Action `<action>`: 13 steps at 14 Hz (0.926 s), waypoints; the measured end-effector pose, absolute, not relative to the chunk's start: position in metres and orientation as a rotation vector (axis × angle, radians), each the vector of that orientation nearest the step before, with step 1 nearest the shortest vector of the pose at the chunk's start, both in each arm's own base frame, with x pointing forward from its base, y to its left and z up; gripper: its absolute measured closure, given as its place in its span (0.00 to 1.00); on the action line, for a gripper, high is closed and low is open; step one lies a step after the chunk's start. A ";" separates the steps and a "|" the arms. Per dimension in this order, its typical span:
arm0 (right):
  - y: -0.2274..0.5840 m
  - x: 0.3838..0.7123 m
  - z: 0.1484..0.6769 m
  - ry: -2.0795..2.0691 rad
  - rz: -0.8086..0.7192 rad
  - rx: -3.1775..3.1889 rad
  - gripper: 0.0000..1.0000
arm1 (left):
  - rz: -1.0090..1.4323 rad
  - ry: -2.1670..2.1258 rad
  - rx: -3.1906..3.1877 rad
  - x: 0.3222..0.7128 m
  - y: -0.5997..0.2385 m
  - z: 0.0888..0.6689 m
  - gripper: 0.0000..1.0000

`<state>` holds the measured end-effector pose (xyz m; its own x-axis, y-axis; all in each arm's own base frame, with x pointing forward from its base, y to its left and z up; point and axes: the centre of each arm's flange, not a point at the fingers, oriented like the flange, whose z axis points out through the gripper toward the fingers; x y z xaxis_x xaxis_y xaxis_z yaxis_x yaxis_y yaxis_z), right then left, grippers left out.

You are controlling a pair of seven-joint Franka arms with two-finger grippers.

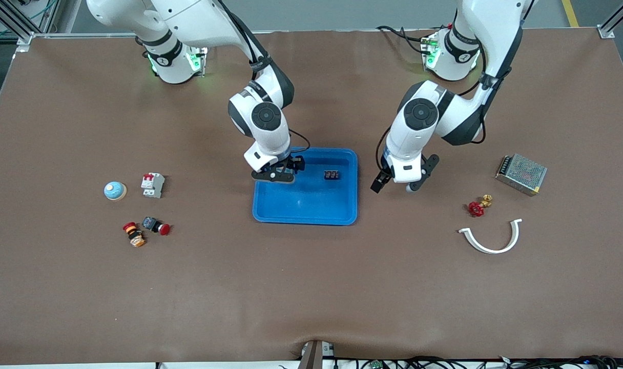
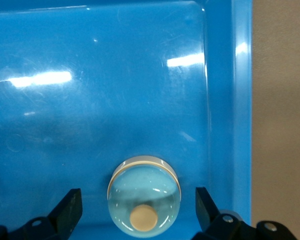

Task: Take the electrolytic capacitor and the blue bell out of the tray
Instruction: 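Move the left gripper to the second capacitor while the right gripper grasps the bell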

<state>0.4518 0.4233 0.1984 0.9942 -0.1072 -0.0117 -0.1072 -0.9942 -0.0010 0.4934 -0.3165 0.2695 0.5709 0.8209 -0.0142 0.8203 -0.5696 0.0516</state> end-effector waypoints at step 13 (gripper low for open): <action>0.426 0.448 0.180 0.164 0.012 -3.138 0.00 | -0.049 1.940 2.389 0.464 -0.409 0.241 0.00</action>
